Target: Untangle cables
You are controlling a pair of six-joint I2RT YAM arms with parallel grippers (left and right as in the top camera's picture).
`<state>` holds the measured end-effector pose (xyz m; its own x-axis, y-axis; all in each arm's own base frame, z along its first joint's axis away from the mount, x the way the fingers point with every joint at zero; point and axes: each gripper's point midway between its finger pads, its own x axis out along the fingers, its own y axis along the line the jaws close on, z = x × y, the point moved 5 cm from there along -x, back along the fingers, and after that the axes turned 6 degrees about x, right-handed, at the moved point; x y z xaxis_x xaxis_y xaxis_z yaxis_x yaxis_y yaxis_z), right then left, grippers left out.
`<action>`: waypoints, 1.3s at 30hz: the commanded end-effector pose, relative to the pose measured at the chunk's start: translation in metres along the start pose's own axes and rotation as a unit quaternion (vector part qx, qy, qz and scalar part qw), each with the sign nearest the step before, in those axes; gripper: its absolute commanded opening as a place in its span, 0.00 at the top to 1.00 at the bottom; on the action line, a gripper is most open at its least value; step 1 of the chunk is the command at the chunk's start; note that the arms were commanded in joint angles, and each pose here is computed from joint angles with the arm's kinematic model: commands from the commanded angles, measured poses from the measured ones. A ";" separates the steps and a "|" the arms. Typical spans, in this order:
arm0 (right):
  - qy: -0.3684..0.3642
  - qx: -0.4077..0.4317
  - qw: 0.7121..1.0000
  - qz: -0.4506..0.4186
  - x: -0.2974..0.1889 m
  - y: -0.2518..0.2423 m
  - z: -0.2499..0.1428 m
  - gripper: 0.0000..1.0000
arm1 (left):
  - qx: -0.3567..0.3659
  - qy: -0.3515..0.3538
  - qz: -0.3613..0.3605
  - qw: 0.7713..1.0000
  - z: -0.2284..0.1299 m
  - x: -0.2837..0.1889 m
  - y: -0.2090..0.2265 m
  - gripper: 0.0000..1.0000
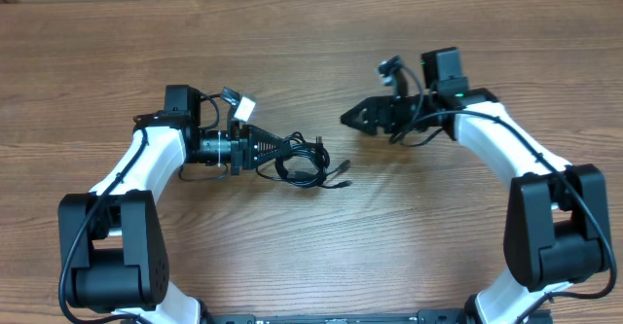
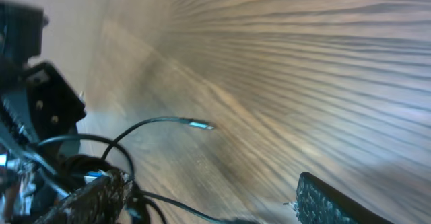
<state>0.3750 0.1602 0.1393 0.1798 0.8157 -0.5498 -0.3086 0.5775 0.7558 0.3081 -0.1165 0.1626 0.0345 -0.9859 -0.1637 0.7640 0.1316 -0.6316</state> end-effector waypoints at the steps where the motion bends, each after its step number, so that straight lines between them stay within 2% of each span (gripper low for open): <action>1: 0.010 0.009 1.000 0.013 0.005 0.003 -0.003 0.21 | 0.018 -0.022 -0.039 0.999 0.008 0.006 -0.010 0.96; 7: 0.037 -0.004 0.999 0.023 0.022 0.018 -0.014 0.21 | 0.022 -0.023 -0.065 0.997 0.009 0.016 -0.018 0.96; 18: 0.141 0.000 0.990 0.032 0.041 0.040 -0.063 0.21 | 0.023 -0.023 -0.065 0.997 0.009 0.016 -0.018 0.96; 25: 0.149 -0.010 0.983 0.104 0.037 0.056 -0.065 0.20 | 0.022 -0.022 -0.065 0.997 0.009 0.016 -0.018 0.96; 30: 0.155 -0.018 0.981 0.114 0.041 0.063 -0.068 0.20 | 0.022 -0.022 -0.065 0.997 0.009 0.016 -0.018 0.96; 35: 0.165 -0.034 0.982 0.082 0.052 0.064 -0.075 0.21 | 0.021 -0.023 -0.066 0.997 0.009 0.016 -0.019 0.96; 39: 0.162 -0.038 0.986 0.008 0.062 0.053 -0.076 0.22 | 0.018 -0.026 -0.070 0.997 0.010 0.016 -0.020 0.96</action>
<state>0.2978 0.2349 0.1287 -0.1580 0.8126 -0.5610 -0.3793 0.4747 0.7942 0.2991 -0.1352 0.1732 -0.0348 -0.9964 -0.0767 0.7662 0.0227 -0.6422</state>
